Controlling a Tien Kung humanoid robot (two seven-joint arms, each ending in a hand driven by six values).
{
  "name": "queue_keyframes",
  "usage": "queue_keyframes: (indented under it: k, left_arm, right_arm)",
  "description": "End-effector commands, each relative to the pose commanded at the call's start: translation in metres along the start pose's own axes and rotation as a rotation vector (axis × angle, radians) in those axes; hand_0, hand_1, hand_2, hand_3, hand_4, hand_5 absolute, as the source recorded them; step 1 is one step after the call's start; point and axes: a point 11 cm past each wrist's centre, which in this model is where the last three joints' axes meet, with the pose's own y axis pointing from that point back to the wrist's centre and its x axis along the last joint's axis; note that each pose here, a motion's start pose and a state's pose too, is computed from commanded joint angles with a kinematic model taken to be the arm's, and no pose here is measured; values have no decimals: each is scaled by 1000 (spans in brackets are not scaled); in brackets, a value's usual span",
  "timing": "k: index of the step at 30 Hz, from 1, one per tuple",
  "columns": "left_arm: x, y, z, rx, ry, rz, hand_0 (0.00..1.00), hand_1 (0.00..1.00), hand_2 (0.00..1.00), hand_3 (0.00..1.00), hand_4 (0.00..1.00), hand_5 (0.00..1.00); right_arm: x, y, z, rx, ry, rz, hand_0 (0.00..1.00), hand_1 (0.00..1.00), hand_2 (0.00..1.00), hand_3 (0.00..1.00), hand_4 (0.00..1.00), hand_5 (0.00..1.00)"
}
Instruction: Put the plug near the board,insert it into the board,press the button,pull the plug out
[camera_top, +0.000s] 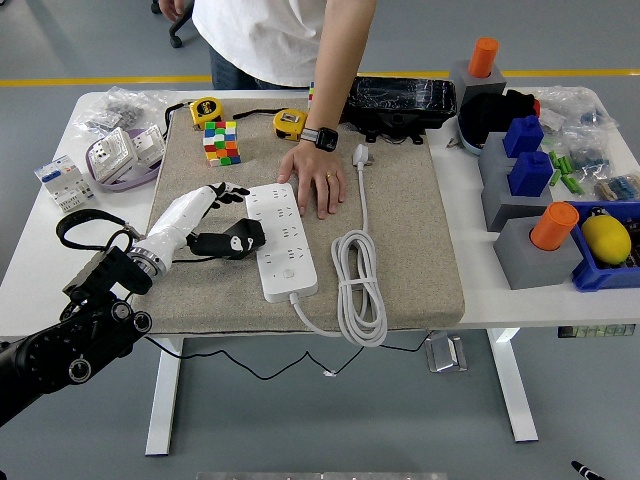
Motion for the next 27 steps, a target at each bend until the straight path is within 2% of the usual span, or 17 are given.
queue_keyframes:
  k: [1, 6, 9, 13, 14, 19, 23, 27]
  left_arm:
    - [3, 2, 4, -19, 23, 25, 680, 724, 732, 758, 998, 646]
    - [13, 15, 24, -93, 89, 125, 680, 724, 732, 758, 998, 646]
    - [10, 25, 30, -111, 86, 127, 685, 742, 735, 759, 992, 658]
    - [2, 38, 25, -70, 44, 107, 685, 742, 735, 759, 992, 658]
    - [0, 41, 23, -58, 29, 102, 737, 786, 779, 783, 967, 680]
    - [-14, 55, 17, 1, -14, 72, 737, 786, 779, 783, 967, 680]
    - [-23, 59, 13, 27, -27, 51, 737, 788, 784, 786, 957, 686]
    - [-24, 60, 4, 66, -45, 47, 739, 788, 785, 787, 945, 710]
  right_arm:
    - [0, 0, 0, 0, 0, 0, 600, 642, 644, 553, 949, 493]
    - [0, 0, 1, -2, 2, 0, 600, 642, 644, 553, 949, 493]
    - [0, 0, 2, -3, 4, 1, 600, 642, 644, 553, 949, 494]
    - [0, 0, 1, -1, 2, 0, 600, 642, 644, 553, 949, 494]
    - [0, 0, 1, 0, 2, 0, 600, 642, 644, 553, 949, 494]
    - [-1, 0, 1, 1, 2, -1, 600, 642, 644, 553, 949, 494]
    - [-1, 0, 2, -1, 5, -2, 600, 642, 644, 553, 949, 494]
    - [-2, 0, 0, 5, 8, -5, 600, 642, 644, 553, 950, 495]
